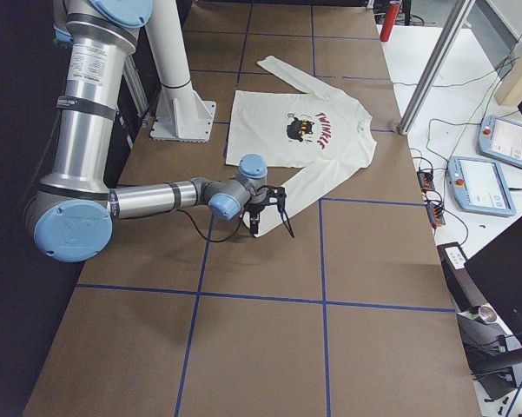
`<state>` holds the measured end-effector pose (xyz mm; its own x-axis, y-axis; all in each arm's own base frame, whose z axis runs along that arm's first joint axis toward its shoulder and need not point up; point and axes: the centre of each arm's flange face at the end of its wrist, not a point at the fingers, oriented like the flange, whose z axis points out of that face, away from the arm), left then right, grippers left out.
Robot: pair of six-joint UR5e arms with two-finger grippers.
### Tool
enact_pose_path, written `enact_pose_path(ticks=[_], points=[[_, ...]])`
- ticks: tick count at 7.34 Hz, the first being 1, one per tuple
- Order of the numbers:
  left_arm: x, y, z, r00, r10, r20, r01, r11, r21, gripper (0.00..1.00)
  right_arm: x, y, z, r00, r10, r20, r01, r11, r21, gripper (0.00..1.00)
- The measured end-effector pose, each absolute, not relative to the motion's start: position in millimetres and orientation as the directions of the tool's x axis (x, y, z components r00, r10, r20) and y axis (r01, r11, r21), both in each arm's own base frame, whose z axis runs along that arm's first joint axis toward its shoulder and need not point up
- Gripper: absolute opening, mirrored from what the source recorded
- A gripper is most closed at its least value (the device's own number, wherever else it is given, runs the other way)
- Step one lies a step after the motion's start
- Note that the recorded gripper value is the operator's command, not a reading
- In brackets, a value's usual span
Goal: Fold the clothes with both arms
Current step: 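Lower the right gripper and grasp the sleeve cuff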
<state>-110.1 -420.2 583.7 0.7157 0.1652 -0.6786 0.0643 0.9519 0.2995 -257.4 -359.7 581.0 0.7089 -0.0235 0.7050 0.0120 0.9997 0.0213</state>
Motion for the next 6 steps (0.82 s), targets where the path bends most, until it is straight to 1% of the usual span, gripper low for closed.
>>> enact_pose_path(ticks=[1, 2, 3, 4, 5, 6], points=[[-110.1, -420.2, 583.6, 0.716, 0.166, -0.678, 0.064, 0.952, 0.301, 1.00, -261.5, -357.1, 588.3, 0.718, -0.021, 0.696, 0.019, 1.000, 0.010, 0.90], [-110.1, -420.2, 583.5, 0.716, 0.166, -0.678, 0.064, 0.952, 0.301, 1.00, -263.5, -355.6, 592.1, 0.722, -0.020, 0.692, 0.023, 1.000, 0.004, 0.61], [-110.1, -420.2, 583.5, 0.716, 0.166, -0.678, 0.064, 0.952, 0.300, 1.00, -264.0, -355.0, 593.8, 0.723, -0.019, 0.690, 0.025, 1.000, 0.001, 0.30], [-110.0, -420.2, 583.4, 0.716, 0.165, -0.678, 0.064, 0.952, 0.300, 1.00, -264.1, -354.6, 594.3, 0.723, -0.018, 0.690, 0.027, 1.000, -0.002, 0.12], [-110.0, -420.2, 583.4, 0.716, 0.165, -0.678, 0.065, 0.952, 0.300, 1.00, -264.5, -354.3, 592.2, 0.719, -0.021, 0.694, 0.030, 1.000, -0.001, 0.01], [-110.0, -420.2, 583.4, 0.716, 0.165, -0.678, 0.065, 0.952, 0.300, 1.00, -265.0, -354.2, 589.7, 0.716, -0.023, 0.697, 0.032, 0.999, 0.000, 0.00]])
